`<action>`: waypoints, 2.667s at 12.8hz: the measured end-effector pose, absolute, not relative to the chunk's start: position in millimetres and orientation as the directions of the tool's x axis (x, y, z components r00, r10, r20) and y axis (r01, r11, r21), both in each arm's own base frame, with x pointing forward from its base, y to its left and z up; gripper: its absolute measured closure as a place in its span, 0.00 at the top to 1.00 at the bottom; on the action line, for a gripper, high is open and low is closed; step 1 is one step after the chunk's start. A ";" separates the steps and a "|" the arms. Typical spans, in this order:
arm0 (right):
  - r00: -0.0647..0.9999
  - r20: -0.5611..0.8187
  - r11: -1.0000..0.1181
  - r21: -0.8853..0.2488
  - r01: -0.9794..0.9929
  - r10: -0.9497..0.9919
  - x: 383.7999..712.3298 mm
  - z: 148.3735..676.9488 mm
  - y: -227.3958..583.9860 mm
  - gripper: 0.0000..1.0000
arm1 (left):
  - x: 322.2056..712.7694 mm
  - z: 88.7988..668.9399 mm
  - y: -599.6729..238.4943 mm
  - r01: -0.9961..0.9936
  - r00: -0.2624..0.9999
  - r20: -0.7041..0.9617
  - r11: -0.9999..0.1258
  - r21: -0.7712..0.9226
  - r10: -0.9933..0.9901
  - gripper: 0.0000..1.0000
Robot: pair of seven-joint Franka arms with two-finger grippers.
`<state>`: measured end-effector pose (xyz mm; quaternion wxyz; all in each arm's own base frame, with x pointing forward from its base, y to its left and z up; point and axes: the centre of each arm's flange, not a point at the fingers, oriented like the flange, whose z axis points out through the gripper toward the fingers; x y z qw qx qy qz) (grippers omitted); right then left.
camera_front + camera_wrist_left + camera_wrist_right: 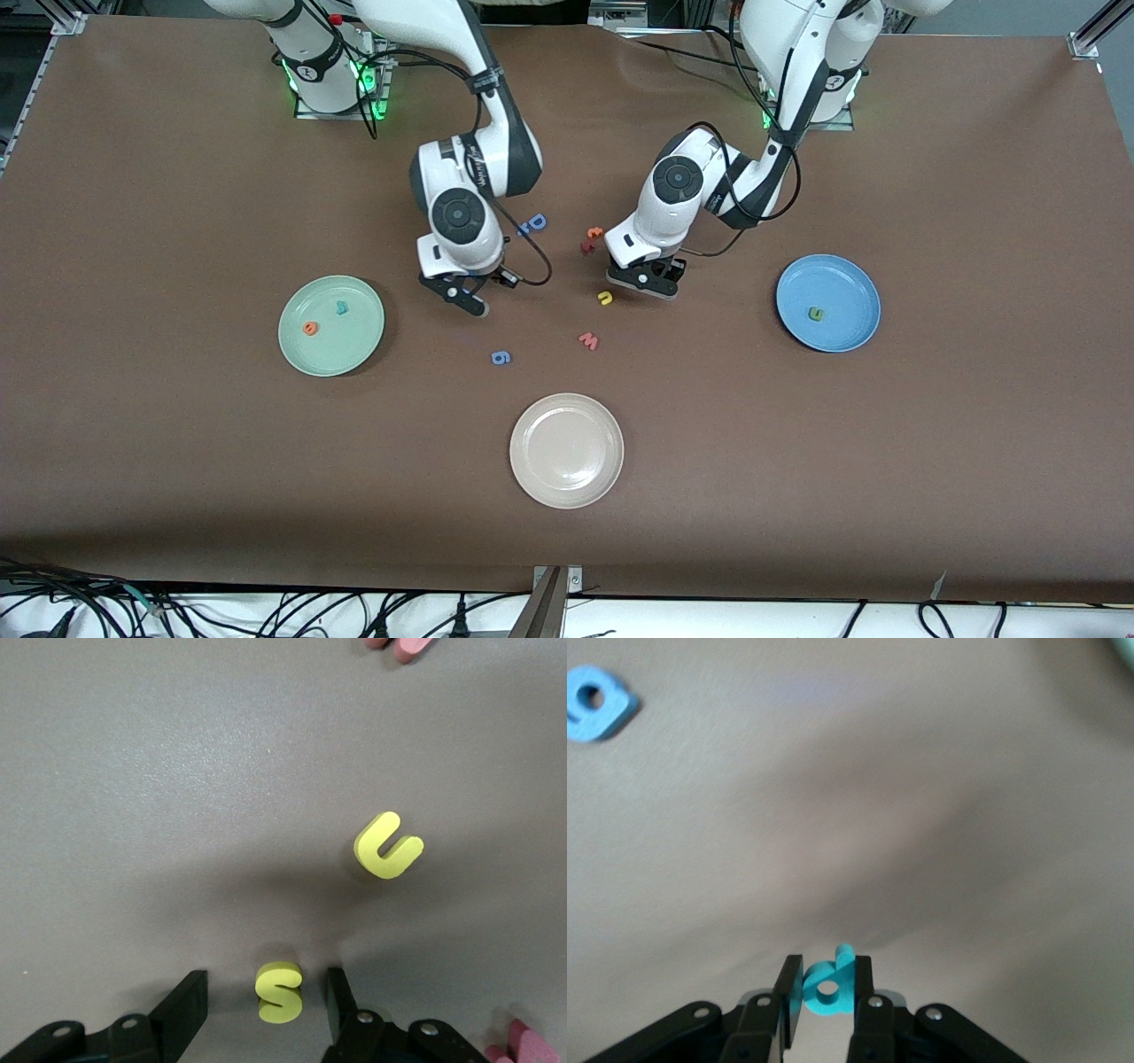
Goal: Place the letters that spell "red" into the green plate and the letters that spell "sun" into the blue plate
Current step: 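Grasp the teal d with the right gripper while the left gripper grasps yellow s, then place the d on the green plate while the left gripper places s on blue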
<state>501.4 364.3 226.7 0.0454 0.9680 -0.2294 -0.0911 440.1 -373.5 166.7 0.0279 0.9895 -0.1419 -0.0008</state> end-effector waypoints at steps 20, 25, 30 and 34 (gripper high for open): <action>0.993 -0.109 -0.996 0.074 0.049 0.041 610.0 210.0 124.7 0.44 | 540.5 239.8 -215.4 -0.406 0.914 -0.015 -0.914 0.013 -0.406 0.23; 0.990 -0.133 -0.997 0.057 0.061 0.053 612.1 216.2 133.6 0.98 | 565.6 261.4 -96.8 -0.456 0.889 -0.046 -0.890 0.028 -0.456 0.23; 0.959 -0.279 -0.999 -0.018 0.049 0.052 615.7 271.4 133.6 1.00 | 553.6 228.3 -42.2 -0.485 0.866 -0.117 -0.873 0.050 -0.487 0.23; 0.937 -0.341 -0.997 -0.046 0.068 0.080 624.5 348.1 134.3 1.00 | 551.2 212.1 -44.2 -0.489 0.860 -0.140 -0.871 0.055 -0.491 0.40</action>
